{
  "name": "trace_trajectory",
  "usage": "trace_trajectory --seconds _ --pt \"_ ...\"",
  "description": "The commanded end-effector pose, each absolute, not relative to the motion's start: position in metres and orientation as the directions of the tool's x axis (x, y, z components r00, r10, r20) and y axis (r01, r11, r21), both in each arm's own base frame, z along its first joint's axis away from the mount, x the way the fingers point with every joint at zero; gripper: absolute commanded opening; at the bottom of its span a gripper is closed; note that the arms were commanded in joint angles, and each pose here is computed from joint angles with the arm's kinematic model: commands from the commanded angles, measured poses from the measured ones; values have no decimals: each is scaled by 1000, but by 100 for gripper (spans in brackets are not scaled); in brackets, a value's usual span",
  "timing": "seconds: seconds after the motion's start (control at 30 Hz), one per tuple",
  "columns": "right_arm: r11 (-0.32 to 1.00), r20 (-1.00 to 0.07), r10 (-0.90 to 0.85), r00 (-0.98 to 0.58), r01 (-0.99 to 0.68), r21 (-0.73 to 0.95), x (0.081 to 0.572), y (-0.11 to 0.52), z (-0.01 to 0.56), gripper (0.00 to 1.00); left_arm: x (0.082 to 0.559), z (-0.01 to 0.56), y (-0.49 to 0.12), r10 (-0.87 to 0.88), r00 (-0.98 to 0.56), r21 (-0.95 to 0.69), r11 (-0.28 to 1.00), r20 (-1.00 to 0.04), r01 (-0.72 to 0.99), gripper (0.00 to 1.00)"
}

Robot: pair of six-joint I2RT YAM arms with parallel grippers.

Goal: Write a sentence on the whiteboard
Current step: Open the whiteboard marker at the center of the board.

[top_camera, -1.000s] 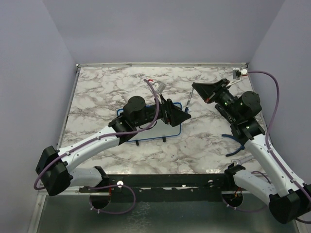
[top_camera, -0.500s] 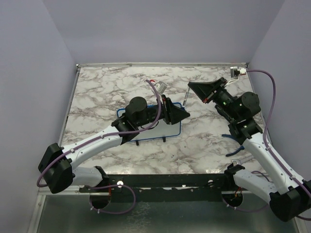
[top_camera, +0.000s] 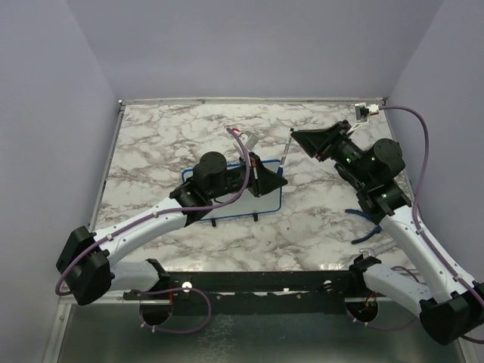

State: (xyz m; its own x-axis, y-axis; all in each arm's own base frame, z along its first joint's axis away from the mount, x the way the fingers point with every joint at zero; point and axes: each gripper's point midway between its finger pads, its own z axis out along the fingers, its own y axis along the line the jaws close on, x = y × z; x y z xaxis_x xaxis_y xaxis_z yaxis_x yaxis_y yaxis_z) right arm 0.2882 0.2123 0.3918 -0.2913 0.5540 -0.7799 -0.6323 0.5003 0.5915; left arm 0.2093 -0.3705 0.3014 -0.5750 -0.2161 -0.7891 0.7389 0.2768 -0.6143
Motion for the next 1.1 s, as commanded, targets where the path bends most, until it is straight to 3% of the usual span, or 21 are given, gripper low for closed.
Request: trace_trajectory --seconds 0.0,0.03,0.1,0.3,0.43,0.63,0.77,1.07 --pt "605 -831 449 -328 -573 553 286 205 379 62 215 298 -344 -108 -476 -483 337 -873 809 0" --pt "629 -839 412 -355 -555 544 285 203 371 73 214 293 -338 -64 -462 -454 342 -885 823 0" --pt "663 -851 341 -398 -540 518 280 201 362 82 209 282 -326 40 -434 -398 329 -900 856 0" --pt "601 -844 106 -526 -642 476 243 213 346 82 175 240 -299 339 -373 -304 240 -864 922 0" --pt "517 -820 0 -573 -701 490 219 220 338 82 151 243 -293 363 -325 -299 126 -873 946 0" --pt "320 -701 -165 -694 -710 627 189 246 313 70 127 240 -288 418 -313 -340 10 -853 940 0" --pt "160 -673 -221 -705 -707 688 167 266 314 65 123 236 -290 440 -299 -329 8 -847 944 0" --pt "165 -612 -277 -741 -664 729 152 268 297 54 130 235 -290 444 -290 -304 40 -848 952 0"
